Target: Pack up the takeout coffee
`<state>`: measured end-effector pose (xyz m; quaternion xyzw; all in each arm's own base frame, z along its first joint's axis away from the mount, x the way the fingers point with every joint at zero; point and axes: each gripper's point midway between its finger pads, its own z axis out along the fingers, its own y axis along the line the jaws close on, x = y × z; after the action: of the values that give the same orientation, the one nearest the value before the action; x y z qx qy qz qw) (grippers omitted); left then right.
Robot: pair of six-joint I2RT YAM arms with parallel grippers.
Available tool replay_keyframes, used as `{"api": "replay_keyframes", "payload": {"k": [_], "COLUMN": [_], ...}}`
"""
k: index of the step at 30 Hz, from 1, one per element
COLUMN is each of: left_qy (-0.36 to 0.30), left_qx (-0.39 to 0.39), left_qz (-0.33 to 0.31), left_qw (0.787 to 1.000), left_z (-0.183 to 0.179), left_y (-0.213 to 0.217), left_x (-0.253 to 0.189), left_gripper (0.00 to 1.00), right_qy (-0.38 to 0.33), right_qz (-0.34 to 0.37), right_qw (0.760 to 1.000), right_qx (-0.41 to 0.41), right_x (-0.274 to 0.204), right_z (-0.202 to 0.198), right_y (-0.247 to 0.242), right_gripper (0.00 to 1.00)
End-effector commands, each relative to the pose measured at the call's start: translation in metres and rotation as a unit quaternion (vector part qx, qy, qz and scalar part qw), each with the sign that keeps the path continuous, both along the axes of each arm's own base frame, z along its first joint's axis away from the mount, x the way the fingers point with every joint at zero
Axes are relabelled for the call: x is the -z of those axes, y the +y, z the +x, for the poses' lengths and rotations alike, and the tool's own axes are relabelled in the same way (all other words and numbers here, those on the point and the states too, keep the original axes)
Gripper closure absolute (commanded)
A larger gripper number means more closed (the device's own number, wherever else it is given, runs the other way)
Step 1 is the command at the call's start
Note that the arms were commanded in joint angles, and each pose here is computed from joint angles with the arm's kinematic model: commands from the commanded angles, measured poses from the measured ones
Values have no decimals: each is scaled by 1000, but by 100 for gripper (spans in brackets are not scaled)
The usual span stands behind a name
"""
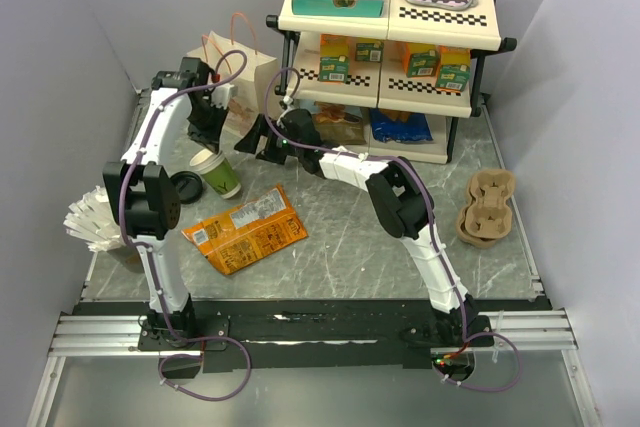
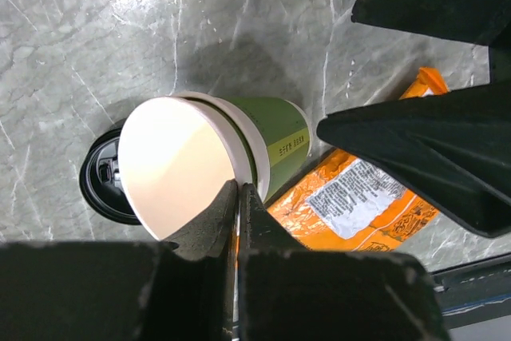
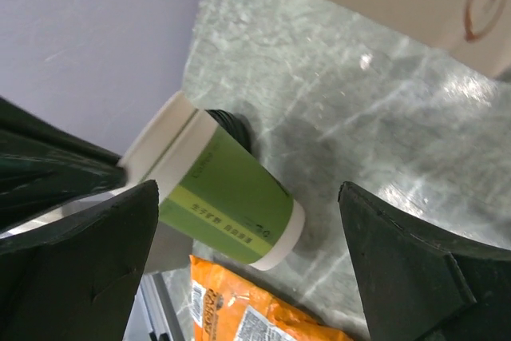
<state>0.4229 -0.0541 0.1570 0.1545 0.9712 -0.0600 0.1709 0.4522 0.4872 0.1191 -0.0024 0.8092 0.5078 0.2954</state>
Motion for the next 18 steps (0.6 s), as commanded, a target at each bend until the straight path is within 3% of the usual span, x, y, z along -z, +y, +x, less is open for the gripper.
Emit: {"api": "replay_keyframes", "payload": {"k": [1,18], "left_qy": [-48,-65], "left_qx": [-10,-17], "left_qz": [-37,-61], "left_qw": [998,996], "left_z": [4,12], "left_y": [-13,-20], "left_x": [-31,-42], "left_gripper": [99,99], "right_qy": [-53,-39], "right_qz": [58,58], "right_qw": [997,997], "right_qx": [-5,-23], "right_x": [-66,-61], "right_z": [4,-12], "right_y": [11,32], "right_gripper": [0,0]}}
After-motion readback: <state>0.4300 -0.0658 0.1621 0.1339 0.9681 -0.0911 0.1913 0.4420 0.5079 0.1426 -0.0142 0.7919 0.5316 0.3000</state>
